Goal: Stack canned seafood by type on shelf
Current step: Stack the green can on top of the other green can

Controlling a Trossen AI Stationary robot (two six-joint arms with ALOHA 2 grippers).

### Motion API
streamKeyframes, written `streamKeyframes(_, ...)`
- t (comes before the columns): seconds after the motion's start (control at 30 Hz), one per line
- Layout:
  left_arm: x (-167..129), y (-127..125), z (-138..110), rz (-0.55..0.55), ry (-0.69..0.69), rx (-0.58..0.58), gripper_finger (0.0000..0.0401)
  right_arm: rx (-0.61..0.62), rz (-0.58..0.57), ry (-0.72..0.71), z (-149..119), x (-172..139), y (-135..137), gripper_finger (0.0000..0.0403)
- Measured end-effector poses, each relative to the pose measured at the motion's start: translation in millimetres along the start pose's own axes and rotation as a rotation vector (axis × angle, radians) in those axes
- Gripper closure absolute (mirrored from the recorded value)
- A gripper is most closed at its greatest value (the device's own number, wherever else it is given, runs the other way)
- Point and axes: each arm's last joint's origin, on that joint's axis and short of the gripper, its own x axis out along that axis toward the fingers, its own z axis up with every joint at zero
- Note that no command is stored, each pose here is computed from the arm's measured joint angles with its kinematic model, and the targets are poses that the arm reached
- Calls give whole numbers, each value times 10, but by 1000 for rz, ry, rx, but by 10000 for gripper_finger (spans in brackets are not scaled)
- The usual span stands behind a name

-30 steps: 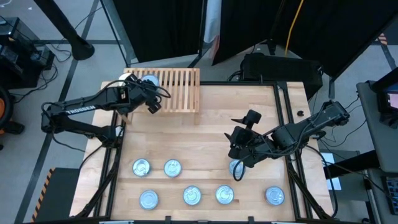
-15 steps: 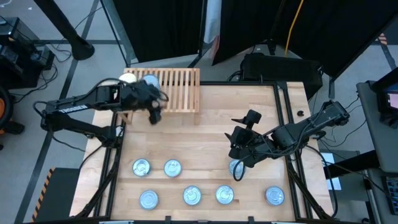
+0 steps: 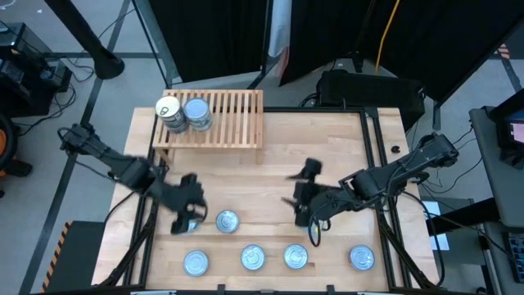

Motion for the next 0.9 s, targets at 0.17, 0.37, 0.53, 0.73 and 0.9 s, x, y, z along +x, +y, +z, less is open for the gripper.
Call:
streamKeyframes(0.17, 144, -324, -396, -45, 22, -9, 269, -56, 209, -52, 25, 242, 221, 124)
streamKeyframes(0.37, 305, -602, -829, -94, 56, -138, 288, -43, 316, -57, -33, 599, 464, 124)
streamKeyframes(0.53, 500, -794, -1097, -75, 94, -132, 296, -50, 302, -80, -134, 987, 640, 124)
streamKeyframes(0.73, 833, -955, -1243, -33, 133, -119, 296, -74, 365, -41, -285, 1322, 714, 124)
streamKeyframes(0.9, 1045, -1088, -1309, -91, 176, -159, 296, -52, 425, -18, -318, 1398, 706, 131)
